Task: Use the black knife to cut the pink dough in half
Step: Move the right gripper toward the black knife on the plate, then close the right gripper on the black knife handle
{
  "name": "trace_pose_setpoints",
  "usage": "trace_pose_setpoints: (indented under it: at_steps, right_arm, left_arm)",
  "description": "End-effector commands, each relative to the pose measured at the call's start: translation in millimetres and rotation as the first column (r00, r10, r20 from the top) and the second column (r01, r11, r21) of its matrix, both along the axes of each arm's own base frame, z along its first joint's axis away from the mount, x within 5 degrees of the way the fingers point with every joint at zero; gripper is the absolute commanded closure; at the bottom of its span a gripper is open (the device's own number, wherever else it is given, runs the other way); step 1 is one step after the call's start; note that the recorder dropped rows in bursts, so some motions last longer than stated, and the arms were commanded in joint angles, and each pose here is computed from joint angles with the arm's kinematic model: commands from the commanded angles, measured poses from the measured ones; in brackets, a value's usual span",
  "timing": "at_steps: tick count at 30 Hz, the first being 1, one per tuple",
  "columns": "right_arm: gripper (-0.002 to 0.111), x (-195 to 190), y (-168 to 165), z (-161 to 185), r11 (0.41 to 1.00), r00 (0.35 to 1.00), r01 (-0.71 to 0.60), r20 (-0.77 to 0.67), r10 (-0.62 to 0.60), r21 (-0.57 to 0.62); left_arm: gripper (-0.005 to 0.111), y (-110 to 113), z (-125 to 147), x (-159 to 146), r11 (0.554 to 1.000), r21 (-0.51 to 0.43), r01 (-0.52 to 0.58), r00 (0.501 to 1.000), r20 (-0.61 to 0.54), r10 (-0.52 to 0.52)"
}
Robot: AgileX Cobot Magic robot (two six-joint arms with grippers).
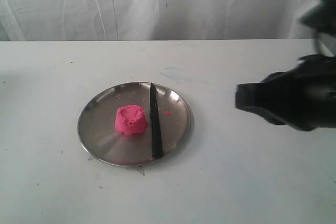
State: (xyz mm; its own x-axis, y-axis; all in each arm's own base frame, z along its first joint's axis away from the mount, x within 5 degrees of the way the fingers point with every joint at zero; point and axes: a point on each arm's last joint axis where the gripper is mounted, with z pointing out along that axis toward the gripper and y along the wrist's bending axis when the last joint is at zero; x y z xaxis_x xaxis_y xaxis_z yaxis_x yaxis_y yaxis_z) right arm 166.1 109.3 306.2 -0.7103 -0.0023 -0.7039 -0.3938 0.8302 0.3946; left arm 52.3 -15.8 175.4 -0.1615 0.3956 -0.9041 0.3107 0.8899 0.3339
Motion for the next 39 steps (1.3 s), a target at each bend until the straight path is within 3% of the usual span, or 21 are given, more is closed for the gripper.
trace_pose_setpoints:
  at_steps: [1, 3, 6, 9, 16, 39]
  right_arm:
    - [0.092, 58, 37, -37, 0.988, 0.982, -0.129, -0.149, 0.116, -0.086]
    - [0.073, 84, 54, -59, 0.984, 0.97, -0.167, -0.188, 0.152, -0.067]
    - [0.061, 111, 65, -85, 0.976, 0.953, -0.215, -0.228, 0.201, -0.041]
    - [0.061, 140, 82, -113, 0.959, 0.925, -0.282, -0.265, 0.271, -0.006]
    - [0.057, 173, 103, -155, 0.931, 0.894, -0.36, -0.309, 0.324, -0.066]
    - [0.054, 178, 123, -209, 0.899, 0.854, -0.407, -0.416, 0.313, -0.16]
  left_arm:
    - [0.107, 0, -1, 0, 1.0, -0.011, 0.002, 1.0, -0.001, -0.002]
    - [0.107, 0, -1, 0, 1.0, -0.011, 0.002, 1.0, -0.001, -0.002]
    - [0.107, 0, -1, 0, 1.0, -0.011, 0.002, 1.0, -0.001, -0.002]
    - [0.107, 0, -1, 0, 1.0, -0.011, 0.002, 1.0, -0.001, -0.002]
    - [0.107, 0, -1, 0, 1.0, -0.011, 0.002, 1.0, -0.001, -0.002]
    - [0.107, 0, -1, 0, 1.0, -0.011, 0.002, 1.0, -0.001, -0.002]
